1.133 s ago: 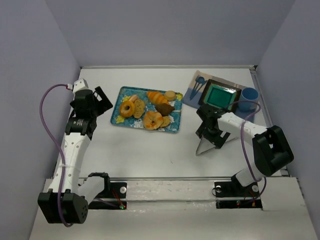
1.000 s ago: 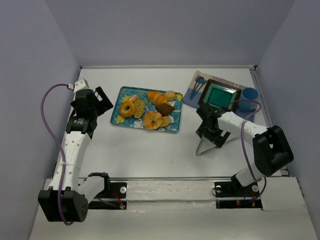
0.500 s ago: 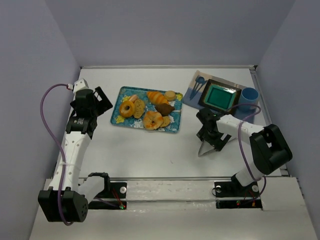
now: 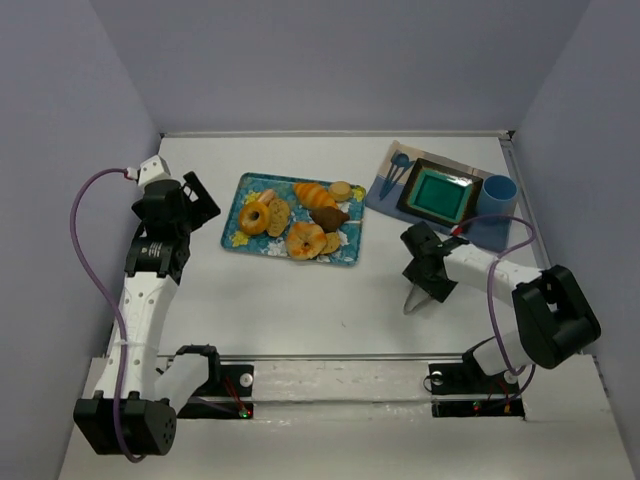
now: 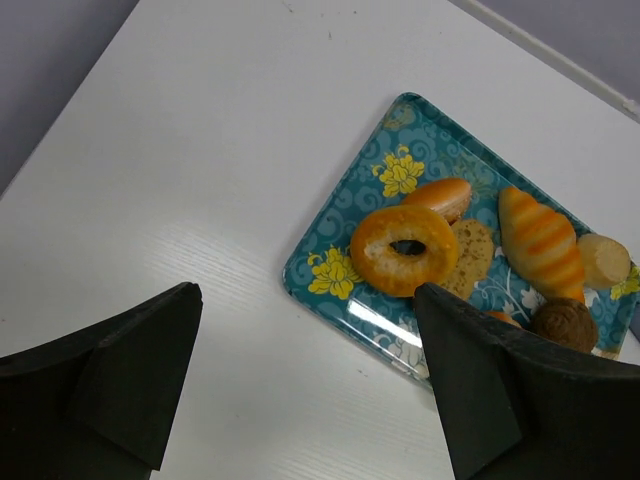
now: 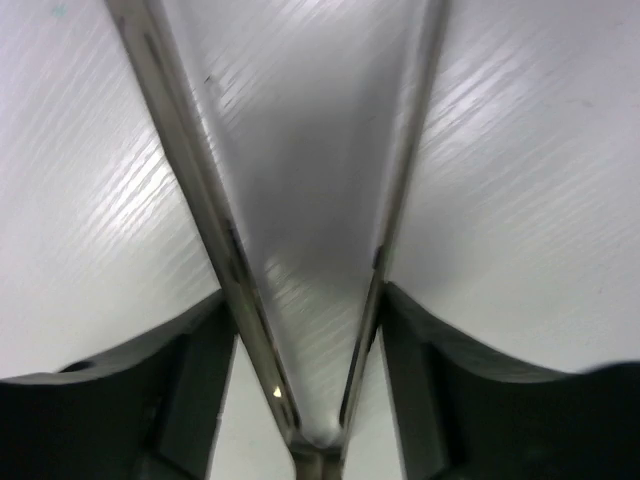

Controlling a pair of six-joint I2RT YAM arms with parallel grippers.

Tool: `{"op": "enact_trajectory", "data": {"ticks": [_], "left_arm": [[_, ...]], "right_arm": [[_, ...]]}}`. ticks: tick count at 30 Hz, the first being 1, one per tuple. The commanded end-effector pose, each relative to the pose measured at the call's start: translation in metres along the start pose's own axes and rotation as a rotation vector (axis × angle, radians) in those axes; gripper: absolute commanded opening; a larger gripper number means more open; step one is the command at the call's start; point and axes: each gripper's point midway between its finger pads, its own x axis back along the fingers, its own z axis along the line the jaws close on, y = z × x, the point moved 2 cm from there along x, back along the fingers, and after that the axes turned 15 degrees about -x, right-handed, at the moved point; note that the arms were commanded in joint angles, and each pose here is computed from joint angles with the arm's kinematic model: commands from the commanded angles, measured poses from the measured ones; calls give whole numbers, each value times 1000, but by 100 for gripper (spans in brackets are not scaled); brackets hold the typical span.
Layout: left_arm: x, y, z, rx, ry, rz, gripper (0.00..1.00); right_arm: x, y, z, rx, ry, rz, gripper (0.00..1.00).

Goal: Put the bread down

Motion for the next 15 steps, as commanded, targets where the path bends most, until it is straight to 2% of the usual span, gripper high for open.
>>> {"op": "enact_trajectory", "data": {"ticks": [1,2,8,11,14,15], "left_arm": [[15,25,-1,20,-20,-77,99],[15,24,-2,23,-28,-77,99],[24,34,-1,36,-33,-121,99],[26,37,-4,46,-52,-145,99],[26,39,-7,52,-73,-157,99],[25,39,-8,53,-81,-157,99]], "right_arm": [[-20,0,-20,-77,-48,-45,52],[-19,1,-22,-81,-49,-53,45],[10,17,-23,-2,-20,-69,34],[45,26,-8,68,105,-56,30],[89,33,13,142,303,-43,30],[108,39,23,218,387,-49,30]]}}
